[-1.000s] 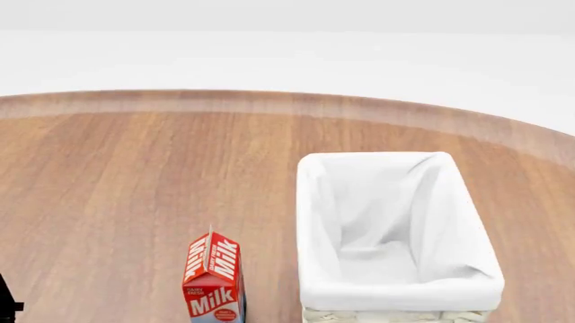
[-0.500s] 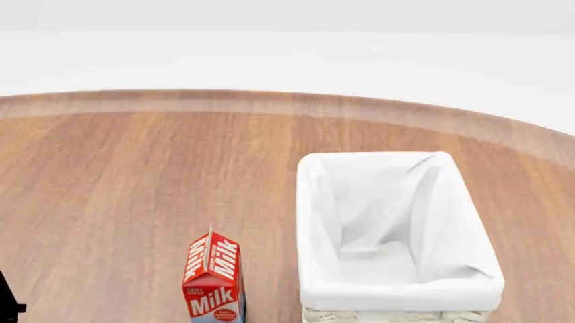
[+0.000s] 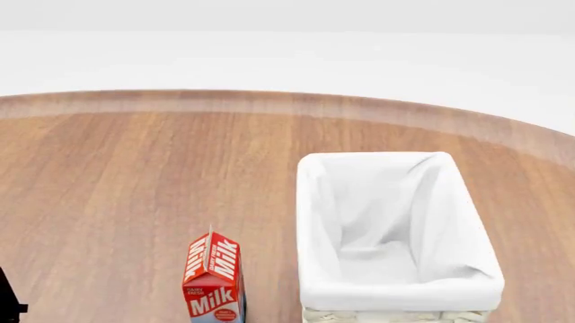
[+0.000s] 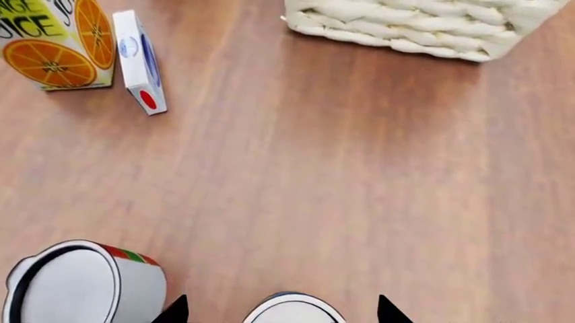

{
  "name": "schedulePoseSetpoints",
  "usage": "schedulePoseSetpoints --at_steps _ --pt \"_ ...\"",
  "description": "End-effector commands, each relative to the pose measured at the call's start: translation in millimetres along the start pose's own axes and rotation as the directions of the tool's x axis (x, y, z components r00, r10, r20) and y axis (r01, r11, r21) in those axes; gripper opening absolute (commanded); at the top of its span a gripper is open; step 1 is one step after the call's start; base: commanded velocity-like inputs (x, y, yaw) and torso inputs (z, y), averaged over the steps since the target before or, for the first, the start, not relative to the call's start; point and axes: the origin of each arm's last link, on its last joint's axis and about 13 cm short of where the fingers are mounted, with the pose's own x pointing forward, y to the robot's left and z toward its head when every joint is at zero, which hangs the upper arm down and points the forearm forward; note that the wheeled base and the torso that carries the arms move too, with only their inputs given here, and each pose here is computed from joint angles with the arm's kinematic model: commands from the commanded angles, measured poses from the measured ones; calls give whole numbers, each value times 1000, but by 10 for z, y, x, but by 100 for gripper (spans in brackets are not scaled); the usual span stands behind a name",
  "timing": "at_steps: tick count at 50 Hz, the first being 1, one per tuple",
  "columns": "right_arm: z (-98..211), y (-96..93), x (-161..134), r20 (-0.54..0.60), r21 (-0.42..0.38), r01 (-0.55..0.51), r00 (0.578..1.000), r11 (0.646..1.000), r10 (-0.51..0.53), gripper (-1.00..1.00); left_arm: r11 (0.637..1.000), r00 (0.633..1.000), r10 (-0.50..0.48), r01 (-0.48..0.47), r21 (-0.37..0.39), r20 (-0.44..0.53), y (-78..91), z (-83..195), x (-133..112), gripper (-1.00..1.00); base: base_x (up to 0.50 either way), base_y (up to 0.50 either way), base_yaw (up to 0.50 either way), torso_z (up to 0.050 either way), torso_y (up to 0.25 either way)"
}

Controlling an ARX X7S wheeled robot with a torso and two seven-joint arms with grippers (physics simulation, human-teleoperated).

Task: Pick up the alphabet soup and the tomato sauce, and put them in the basket.

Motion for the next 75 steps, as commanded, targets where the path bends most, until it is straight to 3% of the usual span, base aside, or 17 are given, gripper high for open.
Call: schedulePoseSetpoints --at_steps 1,75 --pt "-54 11 28 -13 -3 -1 1000 1000 1 100 1000 1000 -1 1 0 -1 -2 -3 3 100 0 0 0 0 0" --pt "-272 -8 237 -67 22 5 998 1000 -3 100 1000 1000 0 0 -4 -4 -10 -27 -14 100 0 0 0 0 0"
